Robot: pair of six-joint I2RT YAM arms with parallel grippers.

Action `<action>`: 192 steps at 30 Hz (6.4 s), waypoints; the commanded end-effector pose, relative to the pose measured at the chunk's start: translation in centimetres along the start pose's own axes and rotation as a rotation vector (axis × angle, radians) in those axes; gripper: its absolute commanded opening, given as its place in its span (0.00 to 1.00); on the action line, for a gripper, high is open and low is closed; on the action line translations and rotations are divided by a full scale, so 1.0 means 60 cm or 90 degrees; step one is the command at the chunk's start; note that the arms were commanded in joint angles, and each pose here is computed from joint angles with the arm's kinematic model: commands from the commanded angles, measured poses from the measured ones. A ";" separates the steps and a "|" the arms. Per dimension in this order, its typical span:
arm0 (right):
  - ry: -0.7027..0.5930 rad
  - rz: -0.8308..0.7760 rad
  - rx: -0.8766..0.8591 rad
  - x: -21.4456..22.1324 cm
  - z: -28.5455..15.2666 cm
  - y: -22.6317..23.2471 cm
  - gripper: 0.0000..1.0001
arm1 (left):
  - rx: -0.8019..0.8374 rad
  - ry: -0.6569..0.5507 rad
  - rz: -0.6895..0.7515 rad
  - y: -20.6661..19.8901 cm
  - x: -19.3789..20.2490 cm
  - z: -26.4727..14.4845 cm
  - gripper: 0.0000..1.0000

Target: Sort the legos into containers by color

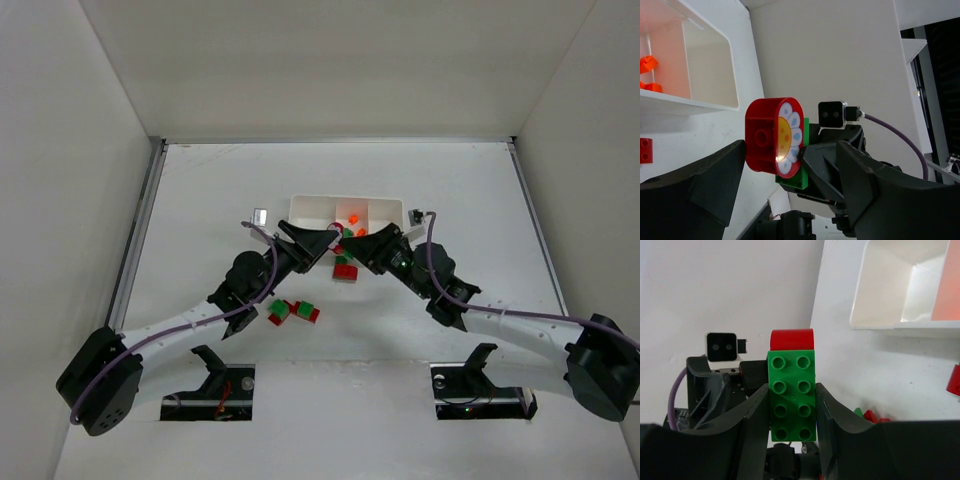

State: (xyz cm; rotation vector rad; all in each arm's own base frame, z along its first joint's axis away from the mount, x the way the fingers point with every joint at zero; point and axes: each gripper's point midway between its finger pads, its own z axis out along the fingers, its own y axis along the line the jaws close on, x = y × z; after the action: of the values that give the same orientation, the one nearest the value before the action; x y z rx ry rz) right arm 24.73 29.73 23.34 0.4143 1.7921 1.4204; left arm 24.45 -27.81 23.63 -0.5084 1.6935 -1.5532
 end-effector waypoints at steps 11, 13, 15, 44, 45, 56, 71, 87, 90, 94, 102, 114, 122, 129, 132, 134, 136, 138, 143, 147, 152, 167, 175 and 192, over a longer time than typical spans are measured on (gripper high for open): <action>-0.004 0.107 -0.156 -0.010 0.013 0.092 0.29 | 0.055 -0.024 -0.027 -0.027 -0.019 0.004 0.66; -0.003 0.113 -0.162 -0.009 0.012 0.093 0.29 | 0.051 -0.027 -0.027 -0.023 -0.022 0.006 0.66; -0.001 0.118 -0.161 -0.008 0.011 0.091 0.29 | 0.053 -0.028 -0.028 -0.022 -0.024 0.007 0.65; 0.017 0.101 -0.135 0.011 0.007 0.056 0.60 | 0.070 -0.062 -0.028 -0.032 -0.051 0.001 0.22; 0.016 0.099 -0.136 0.010 0.006 0.057 0.59 | 0.071 -0.061 -0.029 -0.032 -0.051 0.001 0.22; 0.020 0.097 -0.151 0.014 -0.002 0.059 0.46 | 0.058 -0.053 -0.067 -0.014 -0.059 -0.003 0.19; 0.068 0.107 -0.180 0.037 0.018 0.072 0.40 | 0.060 -0.056 -0.066 -0.015 -0.061 -0.001 0.19; 0.024 0.051 -0.151 -0.017 -0.013 0.065 0.27 | -0.005 -0.082 -0.035 0.056 -0.105 -0.041 0.16; 0.029 0.023 -0.109 -0.022 0.009 0.049 0.27 | 0.003 -0.088 -0.015 0.046 -0.118 -0.052 0.16; 0.041 -0.040 -0.017 -0.026 0.061 0.008 0.27 | 0.009 -0.090 0.031 0.029 -0.129 -0.064 0.17; 0.090 -0.134 0.124 -0.022 0.170 -0.067 0.28 | -0.043 -0.059 0.133 0.052 -0.120 -0.081 0.18; 0.090 -0.173 0.201 -0.025 0.252 -0.126 0.47 | -0.095 -0.051 0.183 0.084 -0.113 -0.081 0.19; 0.039 -0.196 0.177 -0.073 0.217 -0.087 0.60 | -0.096 -0.049 0.203 0.066 -0.105 -0.061 0.19; -0.113 -0.238 0.203 -0.164 0.061 -0.096 0.27 | -0.108 -0.025 0.282 0.038 -0.061 -0.002 0.19; -0.182 -0.251 0.248 -0.199 -0.021 -0.128 0.25 | -0.121 0.002 0.332 0.036 -0.025 0.042 0.19; -0.213 -0.257 0.291 -0.215 -0.066 -0.158 0.25 | -0.125 0.017 0.358 0.035 -0.003 0.074 0.19; -0.236 -0.263 0.328 -0.224 -0.100 -0.186 0.26 | -0.121 0.027 0.377 0.028 0.017 0.113 0.19; -0.258 -0.263 0.343 -0.228 -0.125 -0.204 0.32 | -0.120 0.030 0.391 0.024 0.028 0.149 0.19; -0.282 -0.259 0.344 -0.229 -0.146 -0.224 0.43 | -0.134 0.035 0.426 0.034 0.041 0.236 0.19; -0.280 -0.259 0.333 -0.227 -0.151 -0.223 0.47 | -0.162 0.053 0.436 0.066 0.055 0.287 0.20; -0.288 -0.260 0.306 -0.226 -0.159 -0.206 0.53 | -0.181 0.070 0.450 0.089 0.073 0.319 0.26; -0.117 -0.342 0.203 -0.130 -0.086 -0.159 0.36 | -0.169 0.039 0.452 0.042 0.022 0.247 0.55; 0.124 -0.482 0.190 0.026 -0.008 -0.185 0.67 | -0.187 0.014 0.422 0.056 -0.013 0.116 0.48; 0.205 -0.629 0.250 0.079 0.068 -0.258 0.94 | -0.242 -0.025 0.359 0.131 -0.077 -0.015 0.47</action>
State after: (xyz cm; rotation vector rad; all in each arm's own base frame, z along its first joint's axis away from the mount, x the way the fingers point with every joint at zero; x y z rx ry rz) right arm 26.35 28.77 4.85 -0.4783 2.1832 0.4446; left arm 28.48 -22.78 16.32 -0.1942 1.9340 -0.7720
